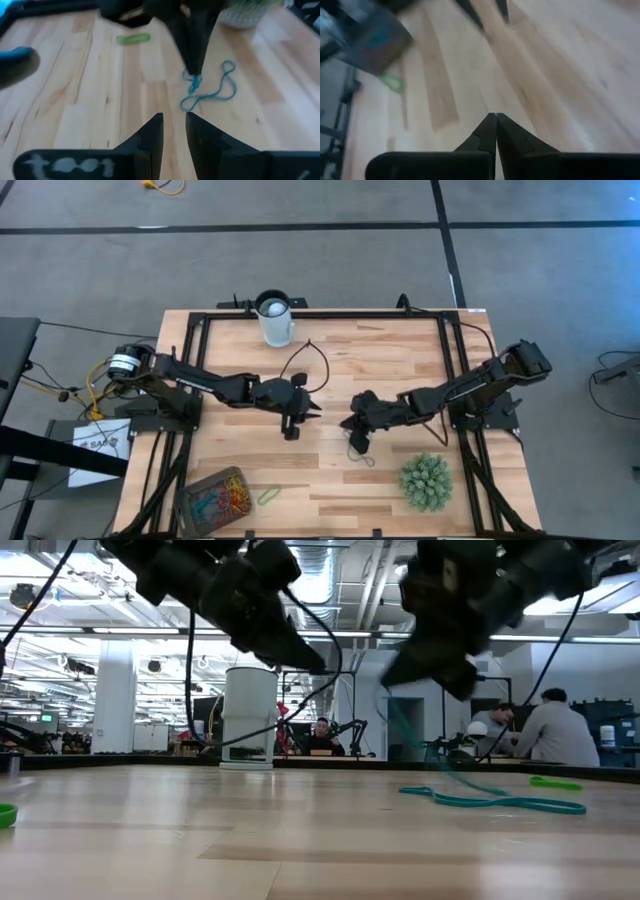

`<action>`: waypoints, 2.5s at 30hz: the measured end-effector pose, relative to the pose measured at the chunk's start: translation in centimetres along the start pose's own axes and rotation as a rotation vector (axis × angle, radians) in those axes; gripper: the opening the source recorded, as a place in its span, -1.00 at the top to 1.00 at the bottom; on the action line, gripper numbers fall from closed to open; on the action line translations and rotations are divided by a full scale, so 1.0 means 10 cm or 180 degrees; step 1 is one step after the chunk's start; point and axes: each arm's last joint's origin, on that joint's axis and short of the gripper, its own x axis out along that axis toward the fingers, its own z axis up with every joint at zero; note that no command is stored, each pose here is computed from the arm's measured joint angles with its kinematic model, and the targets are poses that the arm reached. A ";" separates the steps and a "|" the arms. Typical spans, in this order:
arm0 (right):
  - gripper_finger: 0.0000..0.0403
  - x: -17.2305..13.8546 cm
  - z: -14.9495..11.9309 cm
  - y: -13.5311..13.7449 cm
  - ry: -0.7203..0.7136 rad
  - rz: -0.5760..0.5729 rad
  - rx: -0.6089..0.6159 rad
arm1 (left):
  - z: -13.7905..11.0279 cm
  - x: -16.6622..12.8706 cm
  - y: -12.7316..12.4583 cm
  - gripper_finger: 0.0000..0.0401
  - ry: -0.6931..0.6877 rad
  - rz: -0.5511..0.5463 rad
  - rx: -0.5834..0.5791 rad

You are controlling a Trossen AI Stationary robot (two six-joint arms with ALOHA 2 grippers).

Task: Pick and place items into bin
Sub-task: Put the blue rubber band into the black bin

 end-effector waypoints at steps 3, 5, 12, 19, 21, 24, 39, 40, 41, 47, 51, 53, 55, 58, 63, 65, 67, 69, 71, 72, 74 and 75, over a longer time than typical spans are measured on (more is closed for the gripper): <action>0.99 0.05 0.08 0.01 -0.0254 0.0119 -0.0101 | 0.05 0.00 -0.06 0.64 -0.0162 -0.0047 0.0055; 1.00 0.05 0.14 0.01 -0.0420 0.0165 -0.0143 | 0.08 -0.01 -0.10 0.64 -0.0230 -0.0075 0.0102; 1.00 0.15 0.27 -0.09 -0.0669 -0.0014 -0.0215 | 0.11 -0.01 -0.19 0.64 -0.0326 -0.0150 0.0149; 1.00 0.27 0.30 -0.08 -0.0576 0.0004 -0.0305 | 0.11 -0.01 -0.17 0.64 -0.0328 0.0130 0.0139; 1.00 0.27 0.30 -0.07 -0.0583 0.0012 -0.0314 | 0.10 -0.01 -0.16 0.64 -0.0291 0.0220 0.0141; 1.00 0.27 0.30 -0.06 -0.0594 -0.0004 -0.0346 | 0.08 -0.01 -0.16 0.64 -0.0214 0.0238 0.0148; 1.00 0.24 0.33 -0.04 -0.0660 0.0016 -0.0390 | 0.03 -0.01 -0.14 0.64 -0.0025 0.0438 0.0043; 1.00 0.23 0.33 -0.03 -0.0673 0.0021 -0.0388 | 0.01 -0.01 -0.14 0.64 0.0028 0.0476 0.0021; 1.00 0.23 0.33 -0.03 -0.0675 0.0022 -0.0388 | -0.01 -0.01 -0.14 0.64 0.0081 0.0510 -0.0003; 1.00 0.23 0.33 -0.04 -0.0669 0.0016 -0.0388 | -0.04 -0.01 -0.13 0.64 0.0189 0.0598 -0.0081; 1.00 0.23 0.34 -0.04 -0.0679 0.0018 -0.0385 | -0.03 -0.01 -0.13 0.64 0.0143 0.0611 -0.0092; 1.00 0.23 0.34 -0.04 -0.0680 0.0019 -0.0384 | -0.03 -0.01 -0.13 0.64 0.0130 0.0606 -0.0094; 1.00 0.23 0.34 -0.04 -0.0688 0.0022 -0.0382 | -0.03 -0.01 -0.13 0.64 0.0131 0.0588 -0.0094; 1.00 0.23 0.37 -0.02 -0.0781 0.0062 -0.0434 | -0.01 -0.01 -0.13 0.64 0.0082 0.0589 -0.0102; 1.00 0.22 0.40 -0.02 -0.0853 0.0108 -0.0422 | 0.03 -0.01 -0.13 0.64 -0.0036 0.0591 -0.0097; 1.00 0.22 0.40 -0.03 -0.0848 0.0101 -0.0422 | 0.02 -0.01 -0.13 0.64 -0.0032 0.0591 -0.0065; 1.00 0.22 0.40 -0.03 -0.0842 0.0098 -0.0424 | 0.02 -0.01 -0.13 0.64 -0.0027 0.0611 -0.0051; 1.00 0.22 0.40 -0.03 -0.0845 0.0097 -0.0423 | 0.02 -0.01 -0.12 0.65 -0.0022 0.0666 -0.0051; 1.00 0.22 0.40 -0.03 -0.0854 0.0074 -0.0421 | 0.01 -0.01 -0.12 0.70 0.0007 0.0677 -0.0044; 1.00 0.22 0.40 -0.03 -0.0866 0.0050 -0.0417 | 0.01 -0.01 -0.12 0.74 0.0025 0.0706 -0.0031; 1.00 0.22 0.40 -0.03 -0.0872 0.0025 -0.0414 | 0.00 -0.02 -0.11 0.86 0.0057 0.0778 -0.0011; 1.00 0.22 0.40 -0.04 -0.0866 0.0014 -0.0415 | -0.01 -0.02 -0.11 0.92 0.0086 0.0805 -0.0004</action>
